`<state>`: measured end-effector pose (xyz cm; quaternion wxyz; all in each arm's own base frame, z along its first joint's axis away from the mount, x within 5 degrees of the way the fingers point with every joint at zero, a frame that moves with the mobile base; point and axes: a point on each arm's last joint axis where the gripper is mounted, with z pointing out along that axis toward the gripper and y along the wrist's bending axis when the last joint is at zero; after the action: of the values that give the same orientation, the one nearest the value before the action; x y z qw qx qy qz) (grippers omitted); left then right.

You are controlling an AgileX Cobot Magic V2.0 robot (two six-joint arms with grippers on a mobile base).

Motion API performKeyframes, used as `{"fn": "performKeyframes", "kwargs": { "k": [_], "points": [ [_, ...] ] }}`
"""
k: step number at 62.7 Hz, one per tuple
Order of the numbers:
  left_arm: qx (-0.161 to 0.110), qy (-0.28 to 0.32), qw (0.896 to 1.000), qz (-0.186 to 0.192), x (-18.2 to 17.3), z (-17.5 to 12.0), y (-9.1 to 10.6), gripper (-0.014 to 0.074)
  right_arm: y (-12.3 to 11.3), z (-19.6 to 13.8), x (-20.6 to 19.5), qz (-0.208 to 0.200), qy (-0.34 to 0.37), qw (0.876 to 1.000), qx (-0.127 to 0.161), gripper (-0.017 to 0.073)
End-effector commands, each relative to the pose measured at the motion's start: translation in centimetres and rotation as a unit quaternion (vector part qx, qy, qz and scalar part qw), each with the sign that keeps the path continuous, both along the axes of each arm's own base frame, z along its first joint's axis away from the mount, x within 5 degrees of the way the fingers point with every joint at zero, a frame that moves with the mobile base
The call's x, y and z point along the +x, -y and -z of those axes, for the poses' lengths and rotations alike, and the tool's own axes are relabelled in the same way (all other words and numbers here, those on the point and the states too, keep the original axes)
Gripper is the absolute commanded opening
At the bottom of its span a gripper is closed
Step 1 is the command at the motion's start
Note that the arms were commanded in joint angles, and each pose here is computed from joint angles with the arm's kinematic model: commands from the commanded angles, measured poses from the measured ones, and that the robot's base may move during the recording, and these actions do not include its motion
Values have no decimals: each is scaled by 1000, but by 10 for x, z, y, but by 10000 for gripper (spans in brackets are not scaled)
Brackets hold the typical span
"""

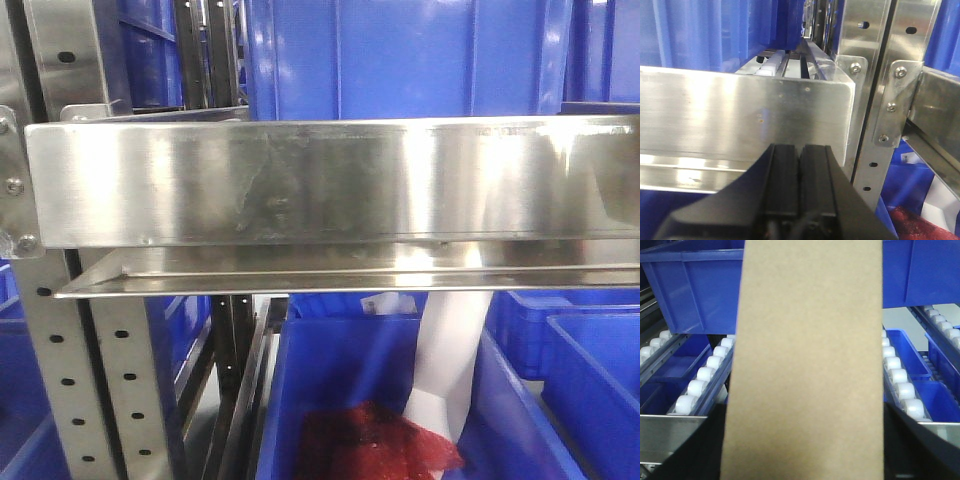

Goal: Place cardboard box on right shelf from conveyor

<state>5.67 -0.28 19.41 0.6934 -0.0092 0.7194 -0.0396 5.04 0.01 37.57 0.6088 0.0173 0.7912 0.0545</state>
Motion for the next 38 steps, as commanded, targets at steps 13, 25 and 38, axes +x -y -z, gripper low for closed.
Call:
{"fn": "performKeyframes", "kwargs": {
  "k": [13,25,38],
  "points": [
    [-7,51,999,-5,-1,-10,-1,-119,0,-17,0,-2,60,998,-4,230],
    [-7,51,999,-5,-1,-10,-1,-119,-1,-17,0,-5,58,998,1,230],
    [-7,51,999,-5,-1,-10,-1,-119,-5,-27,23,-16,66,997,-31,230]
  ]
}}
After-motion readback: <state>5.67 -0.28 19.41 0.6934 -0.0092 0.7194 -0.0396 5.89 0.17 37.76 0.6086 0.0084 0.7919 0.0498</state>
